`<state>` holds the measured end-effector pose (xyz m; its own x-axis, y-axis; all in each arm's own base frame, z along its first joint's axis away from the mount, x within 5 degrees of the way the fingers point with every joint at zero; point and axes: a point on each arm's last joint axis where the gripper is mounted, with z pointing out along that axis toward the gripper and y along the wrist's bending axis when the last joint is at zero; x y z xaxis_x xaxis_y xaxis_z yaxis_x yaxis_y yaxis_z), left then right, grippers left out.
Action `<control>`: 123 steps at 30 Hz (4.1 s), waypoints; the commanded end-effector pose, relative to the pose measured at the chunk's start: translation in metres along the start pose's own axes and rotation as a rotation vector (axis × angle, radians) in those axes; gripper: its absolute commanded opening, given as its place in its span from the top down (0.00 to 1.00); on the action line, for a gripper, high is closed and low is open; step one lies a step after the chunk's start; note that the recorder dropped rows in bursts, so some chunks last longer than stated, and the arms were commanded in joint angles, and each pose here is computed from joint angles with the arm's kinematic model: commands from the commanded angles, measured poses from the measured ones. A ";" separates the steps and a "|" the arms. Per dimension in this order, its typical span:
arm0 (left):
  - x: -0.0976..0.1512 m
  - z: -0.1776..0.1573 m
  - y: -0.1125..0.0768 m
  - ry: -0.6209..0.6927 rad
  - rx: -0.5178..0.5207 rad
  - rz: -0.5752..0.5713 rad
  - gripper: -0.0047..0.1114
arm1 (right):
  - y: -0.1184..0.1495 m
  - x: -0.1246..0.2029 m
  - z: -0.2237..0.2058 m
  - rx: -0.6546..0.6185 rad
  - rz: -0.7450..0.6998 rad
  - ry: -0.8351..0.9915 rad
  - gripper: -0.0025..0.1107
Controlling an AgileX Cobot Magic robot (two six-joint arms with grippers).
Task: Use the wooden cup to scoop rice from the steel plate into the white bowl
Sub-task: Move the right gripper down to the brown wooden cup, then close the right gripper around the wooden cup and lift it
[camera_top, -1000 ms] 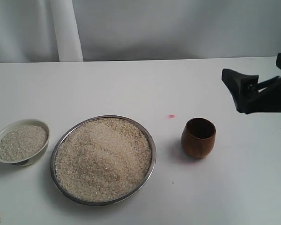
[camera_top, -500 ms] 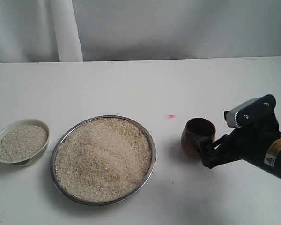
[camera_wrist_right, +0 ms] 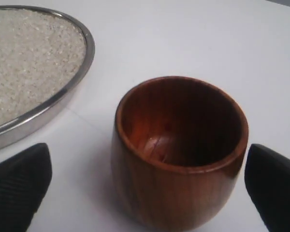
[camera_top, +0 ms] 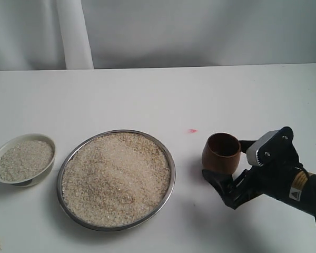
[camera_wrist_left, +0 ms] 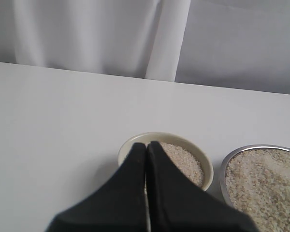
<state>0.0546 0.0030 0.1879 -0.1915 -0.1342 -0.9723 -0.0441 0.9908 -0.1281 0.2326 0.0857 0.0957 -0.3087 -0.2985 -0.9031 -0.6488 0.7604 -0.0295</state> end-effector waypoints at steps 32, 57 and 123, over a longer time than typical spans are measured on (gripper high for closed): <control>0.000 0.000 0.000 -0.005 0.003 -0.003 0.96 | -0.027 0.011 0.050 0.017 -0.033 0.006 0.05; 0.000 0.000 0.000 -0.005 0.003 -0.003 0.96 | -0.026 0.022 0.054 -0.027 0.017 -0.107 0.05; 0.000 0.000 0.000 -0.005 0.003 -0.003 0.96 | -0.038 -0.006 0.043 0.043 -0.024 -0.138 0.82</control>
<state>0.0546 0.0030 0.1879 -0.1915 -0.1342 -0.9723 -0.0441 0.9908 -0.1281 0.2881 0.0844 0.0764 -0.1962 -0.2377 -0.9513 -0.6236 0.7789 -0.0660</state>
